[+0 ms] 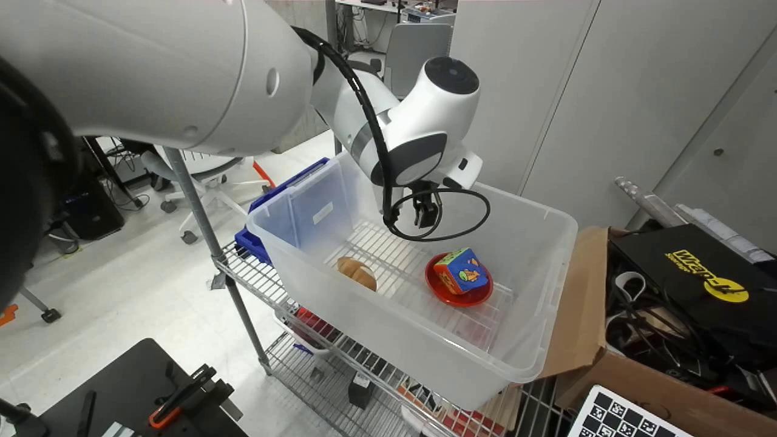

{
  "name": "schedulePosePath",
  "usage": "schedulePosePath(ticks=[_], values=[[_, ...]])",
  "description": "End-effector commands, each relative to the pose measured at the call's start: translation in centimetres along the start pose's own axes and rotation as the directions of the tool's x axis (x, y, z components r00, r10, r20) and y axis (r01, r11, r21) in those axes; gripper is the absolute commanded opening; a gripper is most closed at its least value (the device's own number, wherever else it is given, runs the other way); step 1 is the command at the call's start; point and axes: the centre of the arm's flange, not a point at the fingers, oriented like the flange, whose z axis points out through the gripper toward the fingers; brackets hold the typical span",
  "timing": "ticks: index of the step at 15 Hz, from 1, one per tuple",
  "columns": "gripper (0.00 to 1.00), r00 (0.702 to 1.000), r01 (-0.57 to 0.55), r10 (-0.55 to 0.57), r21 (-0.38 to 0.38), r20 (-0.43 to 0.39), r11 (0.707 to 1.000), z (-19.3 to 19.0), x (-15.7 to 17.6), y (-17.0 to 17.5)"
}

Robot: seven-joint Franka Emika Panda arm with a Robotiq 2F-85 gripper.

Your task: Move the pillow from left to right.

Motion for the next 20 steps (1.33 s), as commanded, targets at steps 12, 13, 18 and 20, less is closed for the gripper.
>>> schedulePosePath(ticks=[12,13,18,20], values=[[1.0,0.972,0.132,-0.07,-0.275,0.223,0.952,12.9,-2.6,-1.5],[1.0,0.968,0.154,-0.08,-0.312,0.239,0.937,13.8,-2.9,-1.1],[1.0,0.932,0.254,-0.098,-0.438,0.348,0.863,16.6,-5.1,0.7],[1.0,0.917,0.293,-0.125,-0.427,0.378,0.855,17.1,-6.2,0.6]])
